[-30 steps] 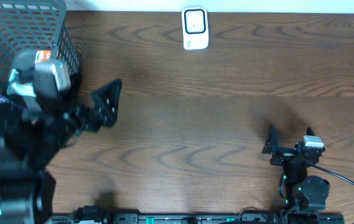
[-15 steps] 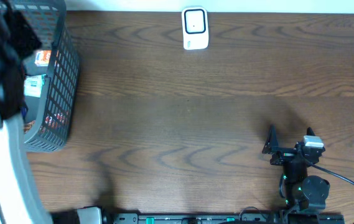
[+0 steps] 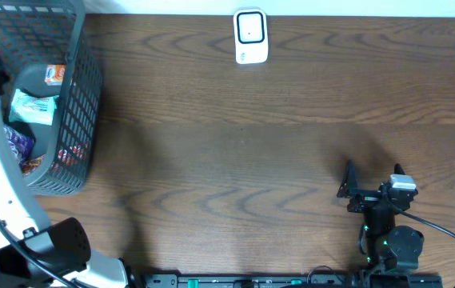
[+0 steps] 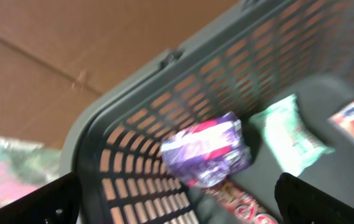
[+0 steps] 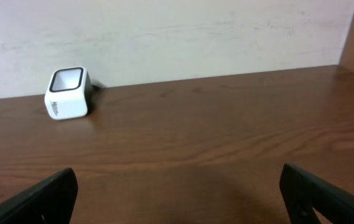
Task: Scan the item barcode
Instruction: 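Reach the left gripper into the basket and grasp the purple snack box, then lift the purple box out and place it on the table center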
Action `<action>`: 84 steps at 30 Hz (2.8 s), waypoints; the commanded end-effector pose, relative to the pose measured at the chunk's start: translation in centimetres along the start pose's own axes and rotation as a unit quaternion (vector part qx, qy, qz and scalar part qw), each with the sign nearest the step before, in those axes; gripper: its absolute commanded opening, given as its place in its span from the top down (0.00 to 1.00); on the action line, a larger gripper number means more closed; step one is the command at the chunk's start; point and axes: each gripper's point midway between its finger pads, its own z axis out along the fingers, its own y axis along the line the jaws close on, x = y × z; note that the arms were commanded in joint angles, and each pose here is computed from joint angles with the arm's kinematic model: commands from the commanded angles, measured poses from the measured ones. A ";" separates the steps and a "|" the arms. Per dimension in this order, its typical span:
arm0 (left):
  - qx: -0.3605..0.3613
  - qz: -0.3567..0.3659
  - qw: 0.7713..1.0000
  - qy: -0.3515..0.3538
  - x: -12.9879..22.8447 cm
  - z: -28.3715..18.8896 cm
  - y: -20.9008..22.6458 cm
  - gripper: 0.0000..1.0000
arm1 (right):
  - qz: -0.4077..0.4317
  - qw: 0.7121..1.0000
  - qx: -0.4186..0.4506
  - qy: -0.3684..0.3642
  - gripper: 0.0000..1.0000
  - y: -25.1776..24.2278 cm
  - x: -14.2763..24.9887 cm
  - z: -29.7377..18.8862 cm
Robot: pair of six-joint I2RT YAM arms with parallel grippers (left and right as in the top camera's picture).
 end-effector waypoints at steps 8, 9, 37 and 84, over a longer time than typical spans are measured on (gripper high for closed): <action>0.098 0.132 0.980 0.109 5.1 6.3 -0.8 0.01 | -0.005 1.000 -0.004 0.000 0.01 0.2 0.1 0.0; 0.105 0.146 0.977 0.116 5.7 6.9 -1.0 0.04 | -0.005 1.000 -0.004 0.000 0.01 0.2 0.1 0.0; 0.141 0.219 0.960 0.105 10.4 17.2 -5.5 0.12 | -0.005 1.000 -0.004 0.000 0.01 0.2 0.1 0.0; 0.678 -0.011 0.700 -0.223 2.0 -30.0 -13.1 0.93 | -0.005 1.000 -0.004 0.000 0.01 0.2 0.1 0.0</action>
